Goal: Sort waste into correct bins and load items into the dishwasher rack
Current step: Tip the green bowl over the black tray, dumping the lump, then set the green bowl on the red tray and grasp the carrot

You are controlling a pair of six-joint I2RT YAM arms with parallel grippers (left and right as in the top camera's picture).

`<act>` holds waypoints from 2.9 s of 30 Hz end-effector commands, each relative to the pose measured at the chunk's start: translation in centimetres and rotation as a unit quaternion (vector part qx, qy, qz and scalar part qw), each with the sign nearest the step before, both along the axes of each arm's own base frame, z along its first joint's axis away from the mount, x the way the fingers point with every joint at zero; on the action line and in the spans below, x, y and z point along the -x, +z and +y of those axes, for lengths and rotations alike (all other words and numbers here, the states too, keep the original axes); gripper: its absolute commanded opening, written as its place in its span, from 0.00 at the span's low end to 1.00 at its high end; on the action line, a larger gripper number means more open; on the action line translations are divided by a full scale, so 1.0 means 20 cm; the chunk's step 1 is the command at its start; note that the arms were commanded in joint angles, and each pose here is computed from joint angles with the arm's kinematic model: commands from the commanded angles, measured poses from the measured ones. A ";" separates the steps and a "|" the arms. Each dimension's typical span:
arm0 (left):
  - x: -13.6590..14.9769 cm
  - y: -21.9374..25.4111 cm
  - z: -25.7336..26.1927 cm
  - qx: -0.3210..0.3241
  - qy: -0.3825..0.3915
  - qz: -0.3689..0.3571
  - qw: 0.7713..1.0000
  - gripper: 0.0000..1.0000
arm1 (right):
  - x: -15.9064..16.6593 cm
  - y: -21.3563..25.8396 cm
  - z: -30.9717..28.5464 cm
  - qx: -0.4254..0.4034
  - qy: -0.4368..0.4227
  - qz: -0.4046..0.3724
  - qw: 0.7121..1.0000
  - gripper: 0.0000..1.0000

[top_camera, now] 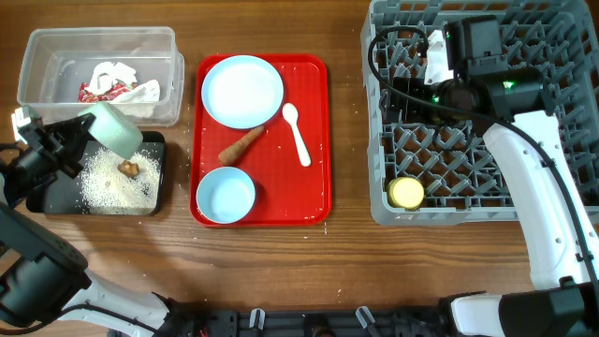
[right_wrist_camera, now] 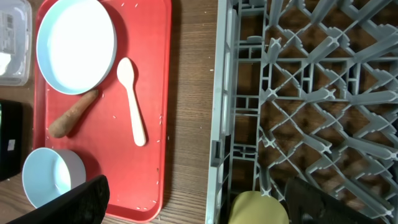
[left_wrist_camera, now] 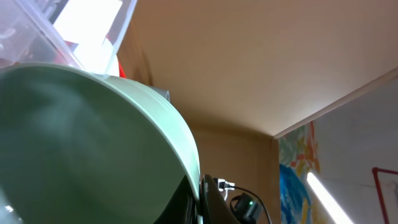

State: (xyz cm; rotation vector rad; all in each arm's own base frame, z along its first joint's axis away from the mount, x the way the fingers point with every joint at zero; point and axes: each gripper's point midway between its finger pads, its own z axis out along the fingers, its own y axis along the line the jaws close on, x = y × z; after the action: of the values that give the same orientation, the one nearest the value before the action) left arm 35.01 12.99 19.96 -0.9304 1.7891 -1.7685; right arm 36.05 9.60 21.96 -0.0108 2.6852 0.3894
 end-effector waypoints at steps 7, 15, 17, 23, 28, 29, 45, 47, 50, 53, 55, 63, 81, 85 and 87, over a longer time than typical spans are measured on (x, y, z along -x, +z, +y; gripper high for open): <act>-0.05 -0.03 -0.45 -0.149 -0.137 0.016 0.979 0.04 | -0.03 0.04 0.01 -0.006 -0.003 -0.014 1.000 0.92; -0.01 -0.34 -1.03 -0.372 -0.310 0.096 0.869 0.04 | -0.09 0.09 0.06 -0.033 0.010 -0.046 0.998 0.99; 0.01 -0.39 -1.14 -0.415 -0.339 0.091 0.840 0.04 | -0.10 0.09 0.07 -0.034 0.010 -0.050 0.998 0.99; 0.04 -0.53 -1.33 -0.589 -0.335 0.115 0.726 0.04 | -0.11 0.10 0.07 -0.035 0.010 -0.055 0.998 0.99; 0.09 -0.54 -1.50 -0.650 -0.354 0.071 0.668 0.05 | -0.12 0.11 0.07 -0.035 0.010 -0.060 0.998 0.99; 0.10 -0.54 -1.53 -0.652 -0.358 0.065 0.666 0.05 | -0.12 0.11 0.07 -0.035 0.010 -0.060 0.998 0.99; -0.12 -0.29 -1.37 -0.694 -0.304 0.034 0.651 0.46 | -0.12 0.10 0.07 -0.034 0.011 -0.058 0.998 1.00; -0.17 -0.28 -1.25 -0.705 -0.306 0.024 0.639 0.55 | -0.11 0.09 0.07 -0.034 0.011 -0.056 0.998 0.99; -0.18 -0.34 -1.13 -0.711 -0.327 0.029 0.622 0.59 | -0.12 0.09 0.07 -0.034 0.011 -0.057 0.998 1.00; -0.14 -0.43 -1.11 -0.693 -0.376 0.018 0.615 0.59 | -0.12 0.10 0.07 -0.034 0.013 -0.061 0.997 0.99; -0.11 -0.49 -1.11 -0.683 -0.396 0.023 0.613 0.57 | -0.12 0.10 0.07 -0.033 0.013 -0.061 0.997 1.00; 0.02 -0.70 -1.10 -0.664 -0.435 0.060 0.605 0.54 | -0.12 0.10 0.07 -0.033 0.013 -0.061 0.997 0.99; 0.05 -0.96 -1.09 -0.672 -0.417 0.041 0.611 0.50 | -0.12 0.09 0.07 -0.033 0.013 -0.060 0.998 1.00; 0.03 -0.96 -1.10 -0.674 -0.412 0.036 0.612 0.25 | -0.12 0.09 0.07 -0.034 0.013 -0.060 0.998 1.00; 0.02 -0.96 -1.10 -0.675 -0.410 0.033 0.613 0.15 | -0.12 0.09 0.07 -0.034 0.013 -0.060 0.998 0.99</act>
State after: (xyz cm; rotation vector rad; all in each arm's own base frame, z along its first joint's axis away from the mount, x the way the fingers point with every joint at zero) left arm 34.53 -8.69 1.21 0.5673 2.9199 -0.0906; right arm 38.41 10.58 23.60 -0.0374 2.5615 0.4480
